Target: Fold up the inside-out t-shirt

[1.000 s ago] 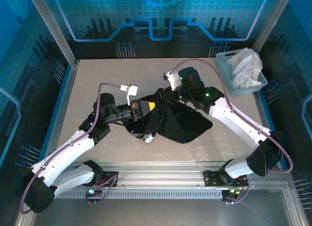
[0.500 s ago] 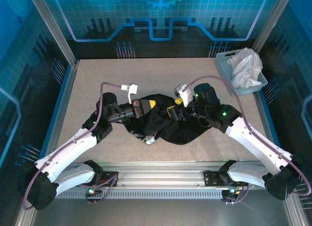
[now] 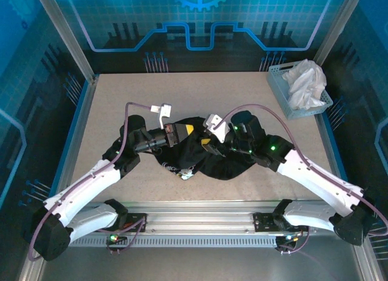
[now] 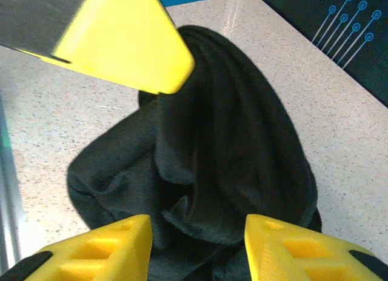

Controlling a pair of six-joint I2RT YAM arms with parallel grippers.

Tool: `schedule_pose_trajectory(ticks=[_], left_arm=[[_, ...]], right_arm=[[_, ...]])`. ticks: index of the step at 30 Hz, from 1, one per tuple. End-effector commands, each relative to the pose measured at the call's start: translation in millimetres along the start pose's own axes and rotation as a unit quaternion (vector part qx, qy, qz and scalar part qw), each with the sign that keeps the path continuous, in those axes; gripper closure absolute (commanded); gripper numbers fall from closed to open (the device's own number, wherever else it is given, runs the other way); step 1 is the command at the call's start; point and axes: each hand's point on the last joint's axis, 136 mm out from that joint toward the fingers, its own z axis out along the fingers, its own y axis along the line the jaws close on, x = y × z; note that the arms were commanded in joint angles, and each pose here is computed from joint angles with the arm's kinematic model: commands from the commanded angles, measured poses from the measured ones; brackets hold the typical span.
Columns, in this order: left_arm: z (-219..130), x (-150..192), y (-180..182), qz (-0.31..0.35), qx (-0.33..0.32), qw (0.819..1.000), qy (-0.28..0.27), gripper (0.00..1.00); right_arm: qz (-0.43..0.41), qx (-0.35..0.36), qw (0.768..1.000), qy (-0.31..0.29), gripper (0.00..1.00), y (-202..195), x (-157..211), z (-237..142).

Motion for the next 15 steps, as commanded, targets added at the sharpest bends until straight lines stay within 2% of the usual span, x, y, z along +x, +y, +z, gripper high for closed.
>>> schedule_pose_trajectory(ticks=[1, 3, 7, 14, 15], left_arm=[[-4, -9, -8, 0.014, 0.011, 1.000, -0.015, 1.00], [-4, -9, -8, 0.015, 0.010, 1.000, -0.015, 1.00], [-5, -9, -6, 0.014, 0.005, 1.000, -0.015, 1.00], [-13, -18, 28, -0.022, -0.062, 0.997, -0.040, 1.00], [-15, -20, 34, -0.029, -0.072, 0.996, -0.046, 1.00]], right_arm=[[-0.032, 0.010, 0.999, -0.003, 0.55, -6, -12, 8], [-0.034, 0.007, 0.999, -0.002, 0.59, -5, -13, 12], [-0.032, -0.006, 0.999, -0.004, 0.81, -1, -15, 14], [-0.011, -0.037, 0.999, -0.032, 1.00, 8, -18, -8], [-0.005, -0.047, 0.998, -0.041, 1.00, 9, -21, -14]])
